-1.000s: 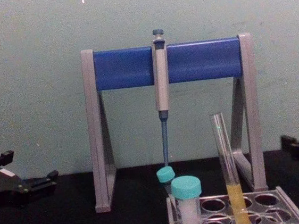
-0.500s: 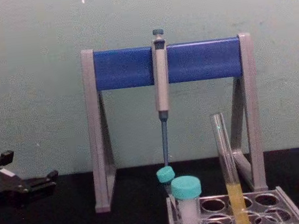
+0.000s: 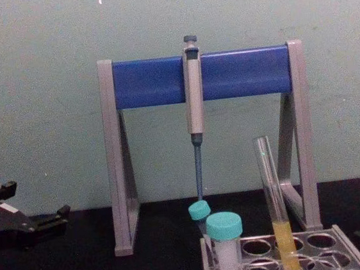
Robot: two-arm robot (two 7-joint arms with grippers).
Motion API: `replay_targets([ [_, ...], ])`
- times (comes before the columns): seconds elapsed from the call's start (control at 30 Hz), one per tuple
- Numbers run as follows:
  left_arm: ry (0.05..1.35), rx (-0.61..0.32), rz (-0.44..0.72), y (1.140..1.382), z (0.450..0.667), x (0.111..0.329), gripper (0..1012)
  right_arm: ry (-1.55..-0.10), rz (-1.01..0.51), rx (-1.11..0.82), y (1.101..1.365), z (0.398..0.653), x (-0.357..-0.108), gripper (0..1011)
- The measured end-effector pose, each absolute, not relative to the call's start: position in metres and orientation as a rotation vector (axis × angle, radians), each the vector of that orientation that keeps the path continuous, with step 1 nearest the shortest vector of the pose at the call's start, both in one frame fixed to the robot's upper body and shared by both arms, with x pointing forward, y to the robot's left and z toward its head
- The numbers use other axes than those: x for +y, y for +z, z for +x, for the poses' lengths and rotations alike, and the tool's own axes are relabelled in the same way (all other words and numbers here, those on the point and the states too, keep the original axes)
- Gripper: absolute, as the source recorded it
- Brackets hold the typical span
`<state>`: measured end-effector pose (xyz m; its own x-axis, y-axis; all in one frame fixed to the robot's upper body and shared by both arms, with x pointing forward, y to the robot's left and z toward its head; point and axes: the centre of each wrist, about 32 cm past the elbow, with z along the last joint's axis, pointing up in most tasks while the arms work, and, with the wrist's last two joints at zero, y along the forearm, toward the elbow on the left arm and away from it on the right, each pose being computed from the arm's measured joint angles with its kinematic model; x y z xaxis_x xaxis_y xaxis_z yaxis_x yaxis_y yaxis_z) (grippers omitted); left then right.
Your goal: Pick up the test tube from the test tube rack, shake it, then place it back into the test tube rack.
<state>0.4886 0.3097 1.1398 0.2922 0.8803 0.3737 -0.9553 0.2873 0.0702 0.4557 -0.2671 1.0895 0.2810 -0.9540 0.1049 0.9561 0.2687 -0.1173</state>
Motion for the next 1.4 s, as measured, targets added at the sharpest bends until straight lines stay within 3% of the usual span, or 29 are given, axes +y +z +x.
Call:
replay_targets([
  [1.4,1.248,-0.285,0.304,1.1398,0.4886,0.3097,1010,-1.288,-0.170,-0.016,1.0898,0.4552,-0.2670,1000],
])
